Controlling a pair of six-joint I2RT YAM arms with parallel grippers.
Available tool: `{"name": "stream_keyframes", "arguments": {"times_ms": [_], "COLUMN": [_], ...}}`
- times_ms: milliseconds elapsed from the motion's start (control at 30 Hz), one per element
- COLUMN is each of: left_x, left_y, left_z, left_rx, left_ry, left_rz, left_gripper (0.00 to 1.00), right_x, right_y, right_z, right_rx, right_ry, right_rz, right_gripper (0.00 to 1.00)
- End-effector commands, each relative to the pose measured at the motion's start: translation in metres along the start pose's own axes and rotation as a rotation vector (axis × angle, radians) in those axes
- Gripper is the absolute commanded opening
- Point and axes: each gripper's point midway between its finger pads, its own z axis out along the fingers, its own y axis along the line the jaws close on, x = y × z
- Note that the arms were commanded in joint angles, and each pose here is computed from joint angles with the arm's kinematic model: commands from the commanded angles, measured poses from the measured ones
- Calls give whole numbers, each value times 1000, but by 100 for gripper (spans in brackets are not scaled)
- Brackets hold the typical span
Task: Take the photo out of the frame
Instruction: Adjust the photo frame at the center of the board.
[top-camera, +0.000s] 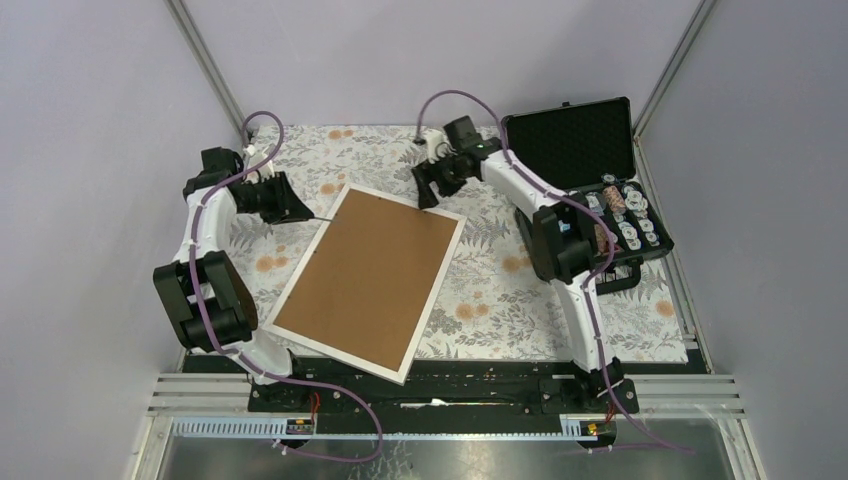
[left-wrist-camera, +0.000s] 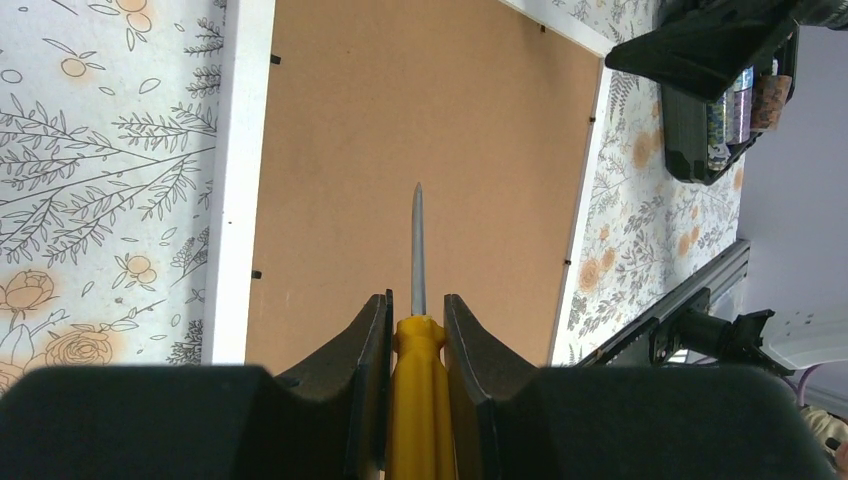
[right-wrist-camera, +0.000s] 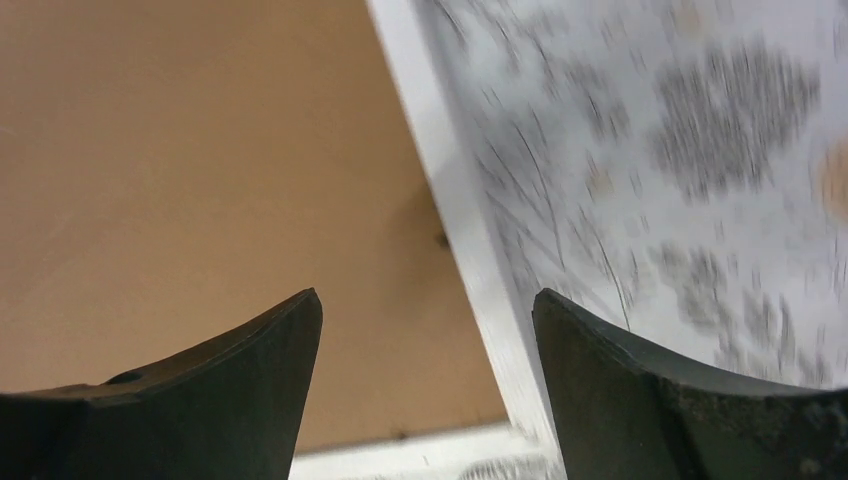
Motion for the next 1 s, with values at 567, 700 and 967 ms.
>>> {"name": "stream_keyframes", "arguments": {"times_ms": [567, 700, 967], "left_x": [-17, -21, -28], "left_y": [-11, -11, -9], "left_z": [-19, -18, -16], "left_rx": [10, 17, 23], "left_ry": [-107, -113, -117], "left_rz": [18, 12, 10], "left_gripper": [0, 0, 0], "right_x": [-43, -27, -13], "right_y": [0, -25, -98], "right_z": [91, 99, 87], "right_rx": [219, 314, 430], "right_ry": [-66, -19, -3], "right_rz": [-229, -221, -3], "right_gripper": [73, 61, 43]}}
